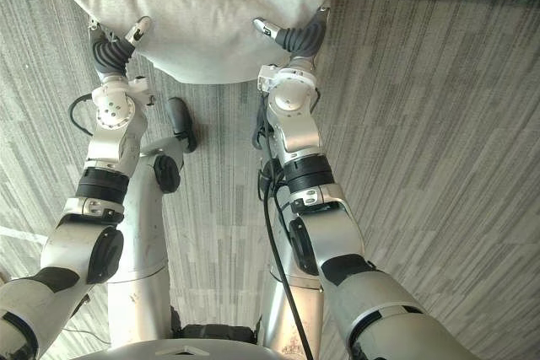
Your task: Pick up cushions and gather them together orderly.
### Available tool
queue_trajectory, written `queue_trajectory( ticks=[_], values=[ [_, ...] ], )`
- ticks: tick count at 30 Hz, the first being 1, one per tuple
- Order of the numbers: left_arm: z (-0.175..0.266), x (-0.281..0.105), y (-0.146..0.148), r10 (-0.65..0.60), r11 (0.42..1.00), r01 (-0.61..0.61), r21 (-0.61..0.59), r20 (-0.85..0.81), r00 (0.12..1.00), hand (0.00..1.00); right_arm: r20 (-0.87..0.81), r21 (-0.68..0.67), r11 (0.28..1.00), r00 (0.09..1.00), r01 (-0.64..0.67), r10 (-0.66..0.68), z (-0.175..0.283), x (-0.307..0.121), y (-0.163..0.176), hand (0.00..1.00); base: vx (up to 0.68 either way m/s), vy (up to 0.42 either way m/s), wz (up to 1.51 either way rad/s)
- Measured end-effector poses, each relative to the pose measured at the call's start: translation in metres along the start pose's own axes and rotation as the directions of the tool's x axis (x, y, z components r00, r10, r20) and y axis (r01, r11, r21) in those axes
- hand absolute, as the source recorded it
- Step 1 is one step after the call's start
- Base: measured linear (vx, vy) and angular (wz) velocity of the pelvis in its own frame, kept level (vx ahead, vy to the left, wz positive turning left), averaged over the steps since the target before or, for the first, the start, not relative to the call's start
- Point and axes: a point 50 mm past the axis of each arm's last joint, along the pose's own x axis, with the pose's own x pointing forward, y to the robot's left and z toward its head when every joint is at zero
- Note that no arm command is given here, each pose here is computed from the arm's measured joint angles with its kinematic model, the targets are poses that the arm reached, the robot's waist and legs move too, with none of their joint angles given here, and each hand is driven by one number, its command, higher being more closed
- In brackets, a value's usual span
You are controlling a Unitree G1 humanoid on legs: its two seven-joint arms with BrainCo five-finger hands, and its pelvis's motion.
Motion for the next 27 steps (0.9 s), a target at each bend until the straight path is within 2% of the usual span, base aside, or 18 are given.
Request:
queue_trajectory(
  ticks=[6,9,15,16,18,20,27],
  values=[
    [-0.001,-0.002,-0.002,-0.002,0.999,0.002,-0.041,-0.013,1.0,1.0,-0.002,0.064,0.998,1.0,-0.028,0.028,-0.002,-0.01,0.005,1.0,-0.01,-0.029,-0.03],
    [-0.002,-0.015,-0.002,-0.011,0.996,0.01,-0.094,-0.008,1.0,1.0,-0.02,0.087,0.996,1.0,-0.022,0.023,-0.01,-0.023,-0.001,1.0,0.0,-0.009,-0.02],
    [-0.04,-0.068,0.01,-0.039,0.986,0.019,-0.168,-0.117,0.992,1.0,-0.146,0.079,0.997,0.989,-0.02,0.032,-0.054,-0.078,-0.031,1.0,0.04,-0.032,-0.02],
    [-0.053,-0.087,0.016,-0.05,0.986,0.022,-0.167,-0.165,0.985,1.0,-0.197,0.051,0.999,0.98,-0.017,0.027,-0.069,-0.096,-0.042,1.0,0.06,-0.016,0.04],
    [-0.06,-0.106,0.021,-0.081,0.979,0.04,-0.202,-0.197,0.977,1.0,-0.211,0.047,0.999,0.977,-0.021,0.031,-0.073,-0.115,-0.056,1.0,0.1,-0.004,0.02],
    [-0.074,-0.134,0.038,-0.087,0.97,0.022,-0.241,-0.265,0.96,1.0,-0.266,0.045,0.998,0.962,-0.049,0.06,-0.08,-0.147,-0.072,1.0,0.14,-0.006,0.02],
    [-0.09,-0.191,0.081,-0.049,0.978,-0.037,-0.207,-0.393,0.918,1.0,-0.39,0.042,0.987,0.907,-0.156,0.16,-0.091,-0.203,-0.094,1.0,0.16,0.032,0.03]
  ],
)
